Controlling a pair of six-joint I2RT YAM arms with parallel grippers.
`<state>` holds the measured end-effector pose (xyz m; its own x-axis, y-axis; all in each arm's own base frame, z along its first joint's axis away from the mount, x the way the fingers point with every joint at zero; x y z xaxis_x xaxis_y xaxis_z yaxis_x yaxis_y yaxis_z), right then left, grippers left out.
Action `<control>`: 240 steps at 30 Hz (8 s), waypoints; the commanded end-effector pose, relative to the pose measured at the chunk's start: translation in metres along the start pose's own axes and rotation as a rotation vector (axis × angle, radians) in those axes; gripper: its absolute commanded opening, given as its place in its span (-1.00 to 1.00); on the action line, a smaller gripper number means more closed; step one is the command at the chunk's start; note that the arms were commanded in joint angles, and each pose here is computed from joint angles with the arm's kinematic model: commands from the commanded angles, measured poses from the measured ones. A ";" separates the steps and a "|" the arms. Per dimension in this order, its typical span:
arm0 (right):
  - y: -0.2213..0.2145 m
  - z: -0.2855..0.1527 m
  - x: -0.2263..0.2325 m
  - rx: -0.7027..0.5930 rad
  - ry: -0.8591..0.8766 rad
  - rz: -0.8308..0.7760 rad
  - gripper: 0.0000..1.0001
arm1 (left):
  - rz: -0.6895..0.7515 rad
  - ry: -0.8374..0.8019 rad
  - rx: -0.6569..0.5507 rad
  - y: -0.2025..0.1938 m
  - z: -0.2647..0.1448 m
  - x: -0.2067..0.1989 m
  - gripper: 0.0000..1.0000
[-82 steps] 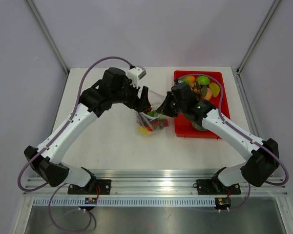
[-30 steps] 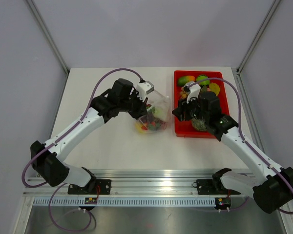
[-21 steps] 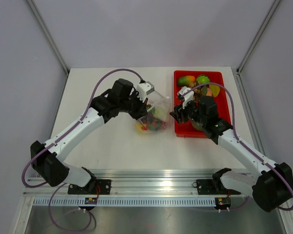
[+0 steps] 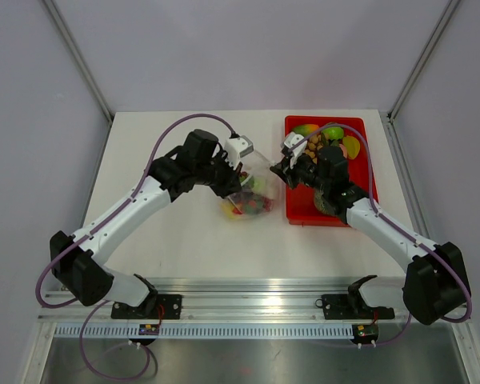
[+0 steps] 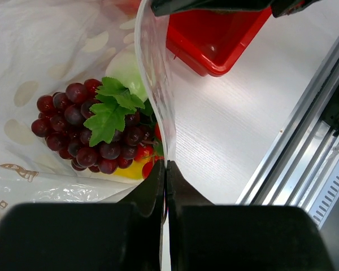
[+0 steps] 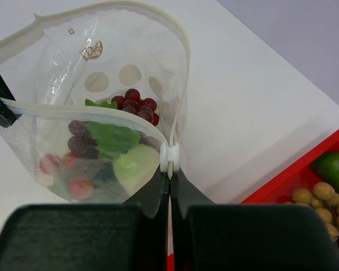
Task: Place the food in the zip-top bag and seal the zipper
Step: Adjust the zipper food storage bag at the center of the board, then zip the zipper food storage bag at the center of the board, then pick up the zipper food storage bag at the center of the board, then place the zipper food storage bag at the center of the board, then reset both arms
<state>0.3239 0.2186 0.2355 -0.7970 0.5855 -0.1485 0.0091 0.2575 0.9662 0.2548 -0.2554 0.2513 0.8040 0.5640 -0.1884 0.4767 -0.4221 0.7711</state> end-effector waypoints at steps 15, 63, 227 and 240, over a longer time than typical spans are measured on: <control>0.040 -0.008 0.003 -0.164 0.029 -0.062 -1.00 | 0.355 -0.032 -0.383 0.089 -0.051 -0.018 0.54; 0.036 -0.013 0.012 -0.129 0.102 -0.081 -1.00 | 0.669 -0.426 -0.301 0.068 0.048 -0.029 -0.58; -0.005 -0.117 -0.061 0.332 -0.946 0.563 0.99 | -0.433 0.659 -0.514 -0.038 -0.142 0.115 0.98; -0.032 -0.153 -0.035 0.286 -0.957 0.622 0.99 | -0.447 0.739 -0.474 -0.086 -0.143 0.110 0.98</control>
<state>0.2577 0.0755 0.2362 0.1269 0.9887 0.0796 0.5121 -0.1340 0.8484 0.2477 -0.0613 0.2468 0.1218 0.9670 -0.2239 0.3950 0.1597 0.9047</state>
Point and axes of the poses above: each gripper's point midway between its finger pads, its own z axis out along the fingers, its own x axis along the line the jaws close on, y = z × x, the point moved 3 cm from there along -z, back along the fingers, and after that the axes turned 1 degree about -z, right-handed, at the moved point
